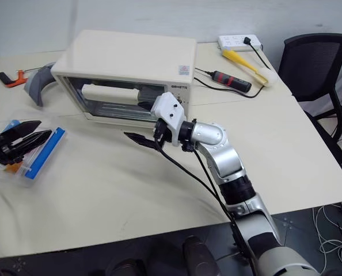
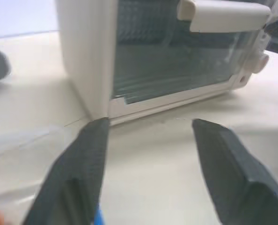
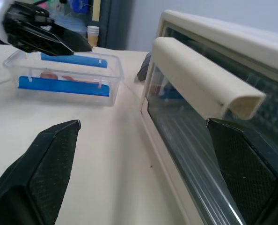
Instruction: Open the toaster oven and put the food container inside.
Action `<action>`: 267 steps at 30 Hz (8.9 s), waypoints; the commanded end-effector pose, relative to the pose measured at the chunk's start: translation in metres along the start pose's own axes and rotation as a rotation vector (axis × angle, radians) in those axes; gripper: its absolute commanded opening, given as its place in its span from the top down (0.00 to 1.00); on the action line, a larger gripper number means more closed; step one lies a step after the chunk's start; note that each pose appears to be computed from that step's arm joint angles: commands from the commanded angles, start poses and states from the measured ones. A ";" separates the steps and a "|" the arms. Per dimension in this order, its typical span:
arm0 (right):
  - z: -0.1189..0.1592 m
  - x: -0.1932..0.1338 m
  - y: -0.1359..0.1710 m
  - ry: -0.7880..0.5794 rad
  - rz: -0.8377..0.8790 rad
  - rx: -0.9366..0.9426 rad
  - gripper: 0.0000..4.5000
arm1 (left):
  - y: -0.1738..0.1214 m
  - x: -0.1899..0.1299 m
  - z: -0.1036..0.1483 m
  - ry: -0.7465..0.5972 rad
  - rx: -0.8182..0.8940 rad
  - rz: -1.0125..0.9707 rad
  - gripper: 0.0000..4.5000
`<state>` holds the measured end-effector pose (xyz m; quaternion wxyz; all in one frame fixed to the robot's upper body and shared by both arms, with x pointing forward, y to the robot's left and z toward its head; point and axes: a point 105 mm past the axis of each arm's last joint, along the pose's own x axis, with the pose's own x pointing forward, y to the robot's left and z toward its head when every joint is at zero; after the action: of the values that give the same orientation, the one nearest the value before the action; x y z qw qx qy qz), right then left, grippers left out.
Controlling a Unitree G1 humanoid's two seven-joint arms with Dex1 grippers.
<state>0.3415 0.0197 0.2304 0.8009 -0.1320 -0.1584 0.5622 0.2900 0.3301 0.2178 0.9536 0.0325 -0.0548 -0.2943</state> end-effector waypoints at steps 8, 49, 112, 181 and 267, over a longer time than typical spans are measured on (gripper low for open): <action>0.021 0.004 0.008 -0.076 0.069 0.003 0.00 | -0.016 -0.002 0.011 -0.044 0.038 0.003 0.30; 0.001 -0.013 0.050 0.017 0.323 -0.118 0.00 | 0.031 0.070 0.044 -0.124 0.071 0.013 0.99; 0.000 -0.140 0.033 -0.114 0.078 -0.092 0.00 | -0.049 -0.228 -0.023 0.187 -0.102 0.743 0.00; 0.016 -0.115 0.051 -0.173 0.169 -0.180 0.00 | 0.046 -0.061 -0.025 0.610 -0.594 1.065 0.82; -0.044 -0.081 0.016 0.286 -0.117 -0.073 0.98 | -0.103 0.122 -0.035 0.143 0.172 -0.462 0.98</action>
<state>0.3116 -0.0475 0.1587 0.8305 -0.2247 -0.0351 0.5084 0.3312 0.1752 0.1762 0.8472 0.1348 0.0131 -0.5137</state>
